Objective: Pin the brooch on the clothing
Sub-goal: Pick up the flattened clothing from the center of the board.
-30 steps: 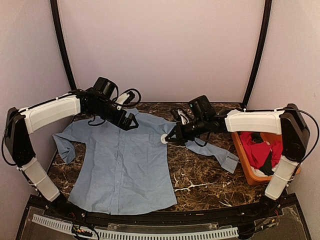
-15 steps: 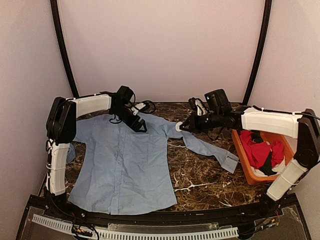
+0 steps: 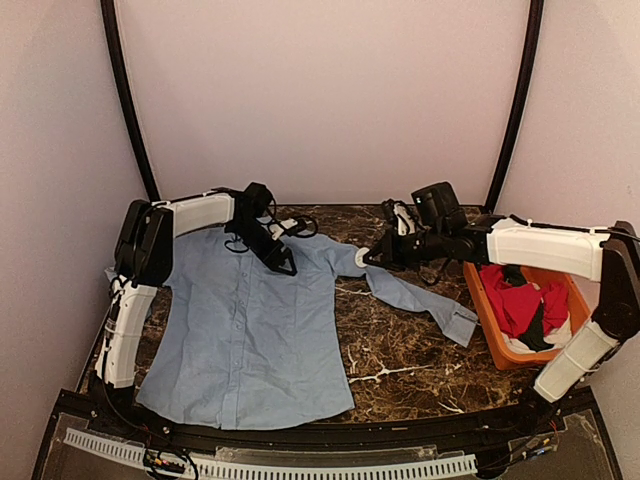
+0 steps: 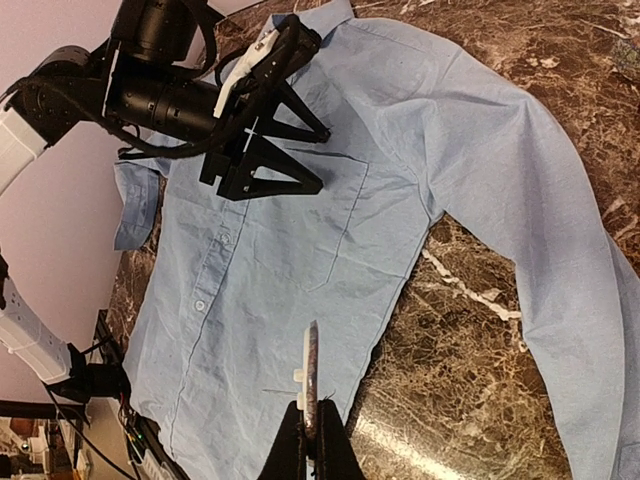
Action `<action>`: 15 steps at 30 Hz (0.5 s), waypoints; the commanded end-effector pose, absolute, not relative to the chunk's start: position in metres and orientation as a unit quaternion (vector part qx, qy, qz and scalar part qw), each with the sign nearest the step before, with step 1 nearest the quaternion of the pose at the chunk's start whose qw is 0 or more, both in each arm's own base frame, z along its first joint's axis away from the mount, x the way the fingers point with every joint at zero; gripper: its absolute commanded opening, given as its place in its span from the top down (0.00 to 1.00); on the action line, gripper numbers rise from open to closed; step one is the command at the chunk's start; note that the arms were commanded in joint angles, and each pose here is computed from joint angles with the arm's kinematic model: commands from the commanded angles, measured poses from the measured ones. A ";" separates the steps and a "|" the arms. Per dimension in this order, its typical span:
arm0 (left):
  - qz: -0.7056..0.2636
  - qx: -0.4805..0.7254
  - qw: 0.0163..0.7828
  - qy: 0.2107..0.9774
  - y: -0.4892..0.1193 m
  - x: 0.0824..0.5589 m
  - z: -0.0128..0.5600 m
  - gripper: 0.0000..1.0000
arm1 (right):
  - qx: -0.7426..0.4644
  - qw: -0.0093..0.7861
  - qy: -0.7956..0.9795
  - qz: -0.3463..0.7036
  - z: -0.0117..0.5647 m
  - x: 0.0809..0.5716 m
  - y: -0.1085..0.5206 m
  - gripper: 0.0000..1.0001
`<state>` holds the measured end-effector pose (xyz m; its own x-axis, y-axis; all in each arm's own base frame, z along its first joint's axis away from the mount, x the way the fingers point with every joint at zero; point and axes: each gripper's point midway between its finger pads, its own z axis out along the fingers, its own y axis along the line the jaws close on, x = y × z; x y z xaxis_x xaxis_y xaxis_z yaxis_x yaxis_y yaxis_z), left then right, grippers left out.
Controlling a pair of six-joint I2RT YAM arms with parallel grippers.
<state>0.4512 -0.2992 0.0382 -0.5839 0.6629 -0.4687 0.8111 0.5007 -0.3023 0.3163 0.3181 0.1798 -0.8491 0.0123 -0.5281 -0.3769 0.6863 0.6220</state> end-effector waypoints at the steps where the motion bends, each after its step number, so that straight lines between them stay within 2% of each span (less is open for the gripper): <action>1: -0.268 0.427 0.121 0.855 -0.284 0.446 0.038 0.29 | -0.112 0.258 0.885 0.370 0.181 0.316 0.323 1.00; 3: -0.286 0.418 0.118 0.854 -0.281 0.448 0.039 0.31 | -0.118 0.256 0.885 0.370 0.181 0.316 0.327 1.00; 4: -0.297 0.412 0.121 0.853 -0.279 0.450 0.042 0.37 | -0.120 0.256 0.885 0.371 0.183 0.317 0.329 1.00; 7: -0.319 0.406 0.108 0.850 -0.277 0.447 0.038 0.44 | -0.125 0.256 0.884 0.371 0.185 0.320 0.333 1.00; 15: -0.368 0.412 0.085 0.829 -0.284 0.430 0.036 0.49 | -0.133 0.257 0.881 0.374 0.190 0.325 0.339 1.00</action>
